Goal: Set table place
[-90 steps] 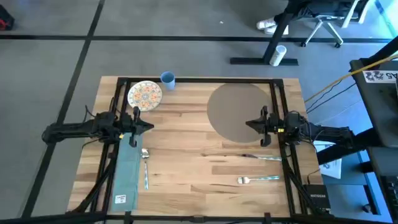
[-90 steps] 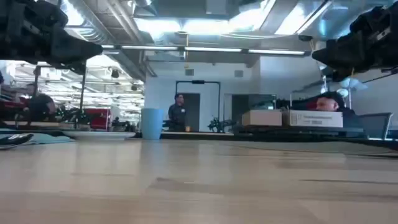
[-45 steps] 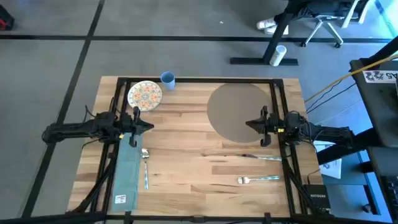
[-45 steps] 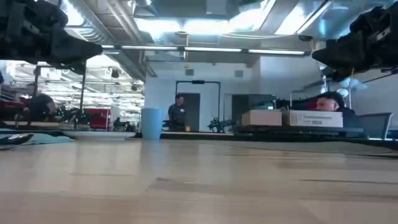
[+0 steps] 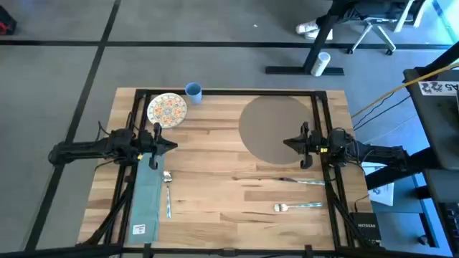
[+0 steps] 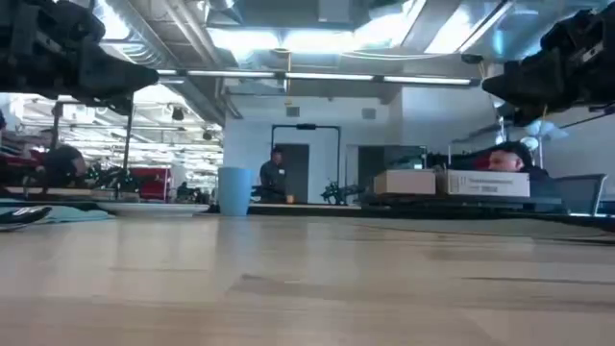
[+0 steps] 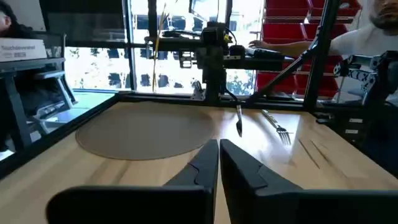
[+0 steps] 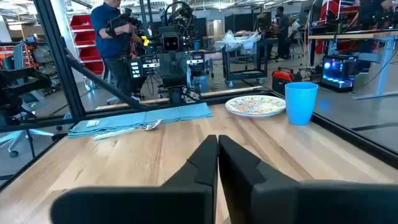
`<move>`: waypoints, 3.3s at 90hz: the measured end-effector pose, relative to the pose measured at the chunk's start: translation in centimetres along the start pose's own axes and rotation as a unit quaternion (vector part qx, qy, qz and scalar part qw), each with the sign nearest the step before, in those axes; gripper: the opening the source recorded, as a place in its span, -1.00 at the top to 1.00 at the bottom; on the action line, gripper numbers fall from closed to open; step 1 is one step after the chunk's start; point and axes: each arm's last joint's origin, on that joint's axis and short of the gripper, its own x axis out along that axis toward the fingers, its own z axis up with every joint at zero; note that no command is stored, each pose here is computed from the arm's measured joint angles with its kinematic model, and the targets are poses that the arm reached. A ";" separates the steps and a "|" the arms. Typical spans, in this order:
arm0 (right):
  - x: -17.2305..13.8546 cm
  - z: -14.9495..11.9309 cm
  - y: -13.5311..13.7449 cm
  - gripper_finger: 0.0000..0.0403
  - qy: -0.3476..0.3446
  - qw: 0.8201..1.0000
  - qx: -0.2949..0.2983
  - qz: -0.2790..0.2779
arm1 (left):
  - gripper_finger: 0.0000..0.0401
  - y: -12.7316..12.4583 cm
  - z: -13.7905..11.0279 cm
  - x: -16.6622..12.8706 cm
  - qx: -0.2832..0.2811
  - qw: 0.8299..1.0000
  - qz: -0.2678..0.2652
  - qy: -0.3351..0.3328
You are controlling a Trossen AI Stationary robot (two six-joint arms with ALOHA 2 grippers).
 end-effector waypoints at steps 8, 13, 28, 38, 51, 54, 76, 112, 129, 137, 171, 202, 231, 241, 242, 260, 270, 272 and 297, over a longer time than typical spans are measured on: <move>0.0 0.0 0.0 1.00 0.000 1.000 0.000 0.000 | 1.00 0.0 0.0 0.0 0.000 1.000 0.000 0.000; 0.0 0.0 0.0 1.00 0.000 1.000 0.000 0.000 | 1.00 0.0 0.0 0.0 0.000 1.000 0.000 0.000; 0.0 0.0 0.0 1.00 0.000 1.000 0.000 0.000 | 1.00 0.0 0.0 0.0 0.000 1.000 0.000 0.000; 0.0 0.0 0.0 1.00 0.000 1.000 0.000 0.000 | 1.00 0.0 0.0 0.0 0.000 1.000 0.000 0.000; 0.0 0.0 0.0 1.00 0.000 1.000 0.000 0.000 | 1.00 0.0 0.0 0.0 0.000 1.000 0.000 0.000; 0.0 0.0 0.0 1.00 0.000 1.000 0.000 0.000 | 1.00 0.0 0.0 0.0 0.000 1.000 0.000 0.000; 0.0 0.0 0.0 1.00 0.000 1.000 0.000 0.000 | 1.00 0.0 0.0 0.0 0.000 1.000 0.000 0.000; 0.0 0.0 0.0 1.00 0.000 1.000 0.000 0.000 | 1.00 0.0 0.0 0.0 0.000 1.000 0.000 0.000; 0.0 0.0 0.0 1.00 0.000 1.000 0.000 0.000 | 1.00 0.0 0.0 0.0 0.000 1.000 0.000 0.000; 0.0 0.0 0.0 1.00 0.000 1.000 0.000 0.000 | 1.00 0.0 0.0 0.0 0.000 1.000 0.000 0.000; 0.0 0.0 0.0 1.00 0.000 1.000 0.000 0.000 | 1.00 0.0 0.0 0.0 0.000 1.000 0.000 0.000; 0.0 0.0 0.0 1.00 0.000 1.000 0.000 0.000 | 1.00 0.3 0.3 0.0 -0.108 0.993 0.038 -0.021; 0.0 0.0 0.0 1.00 0.000 1.000 0.000 0.000 | 1.00 0.3 0.3 0.0 -0.136 0.989 0.045 -0.024; 0.0 0.0 0.0 1.00 0.000 1.000 0.000 0.000 | 1.00 0.5 0.5 0.0 -0.148 0.986 0.062 -0.036; 0.0 0.0 0.0 1.00 0.000 1.000 0.000 0.000 | 1.00 0.5 0.6 0.0 -0.148 0.986 0.061 -0.039; 0.0 0.0 0.0 1.00 0.000 1.000 0.000 0.000 | 1.00 0.2 3.6 -0.8 -0.170 0.985 0.028 -0.005; 0.0 0.0 0.0 1.00 0.000 1.000 0.000 0.000 | 1.00 0.2 5.5 -0.8 -0.197 0.976 0.070 0.064; 0.0 0.0 0.0 1.00 0.000 1.000 0.000 0.000 | 1.00 0.2 5.9 -0.7 -0.205 0.973 0.076 0.074; 0.0 0.0 0.0 1.00 0.000 1.000 0.000 0.000 | 1.00 -1.3 8.5 3.7 -0.308 0.913 0.053 0.262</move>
